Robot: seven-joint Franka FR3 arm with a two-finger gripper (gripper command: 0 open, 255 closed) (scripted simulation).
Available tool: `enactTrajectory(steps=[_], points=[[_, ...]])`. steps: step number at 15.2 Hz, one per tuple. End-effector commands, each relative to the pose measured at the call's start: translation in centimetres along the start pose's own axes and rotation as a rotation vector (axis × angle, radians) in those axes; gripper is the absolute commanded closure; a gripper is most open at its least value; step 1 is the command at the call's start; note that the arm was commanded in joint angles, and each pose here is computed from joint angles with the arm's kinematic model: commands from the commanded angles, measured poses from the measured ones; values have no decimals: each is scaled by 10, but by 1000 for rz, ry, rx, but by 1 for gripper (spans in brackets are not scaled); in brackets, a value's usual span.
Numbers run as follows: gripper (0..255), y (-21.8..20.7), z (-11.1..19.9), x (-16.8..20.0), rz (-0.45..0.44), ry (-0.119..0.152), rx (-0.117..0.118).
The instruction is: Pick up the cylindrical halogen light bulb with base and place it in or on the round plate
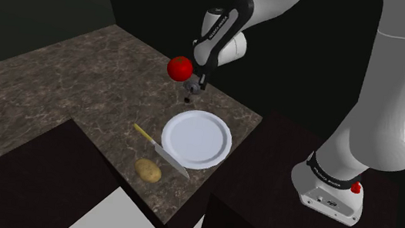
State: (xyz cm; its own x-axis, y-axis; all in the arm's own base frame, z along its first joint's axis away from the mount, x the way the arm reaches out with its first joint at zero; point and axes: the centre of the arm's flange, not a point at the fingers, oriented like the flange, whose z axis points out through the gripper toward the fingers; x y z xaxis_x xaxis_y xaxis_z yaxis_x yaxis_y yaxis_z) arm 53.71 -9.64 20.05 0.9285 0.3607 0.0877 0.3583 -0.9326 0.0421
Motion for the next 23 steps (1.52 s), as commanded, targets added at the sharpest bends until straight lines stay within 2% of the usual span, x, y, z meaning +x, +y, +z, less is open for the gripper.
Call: enactTrajectory(steps=[1, 8, 23], points=[[255, 0, -11, 1, 0, 0, 0], [255, 2, -45, 4, 0, 0, 0], [255, -192, -63, -32, 0, 0, 0]])
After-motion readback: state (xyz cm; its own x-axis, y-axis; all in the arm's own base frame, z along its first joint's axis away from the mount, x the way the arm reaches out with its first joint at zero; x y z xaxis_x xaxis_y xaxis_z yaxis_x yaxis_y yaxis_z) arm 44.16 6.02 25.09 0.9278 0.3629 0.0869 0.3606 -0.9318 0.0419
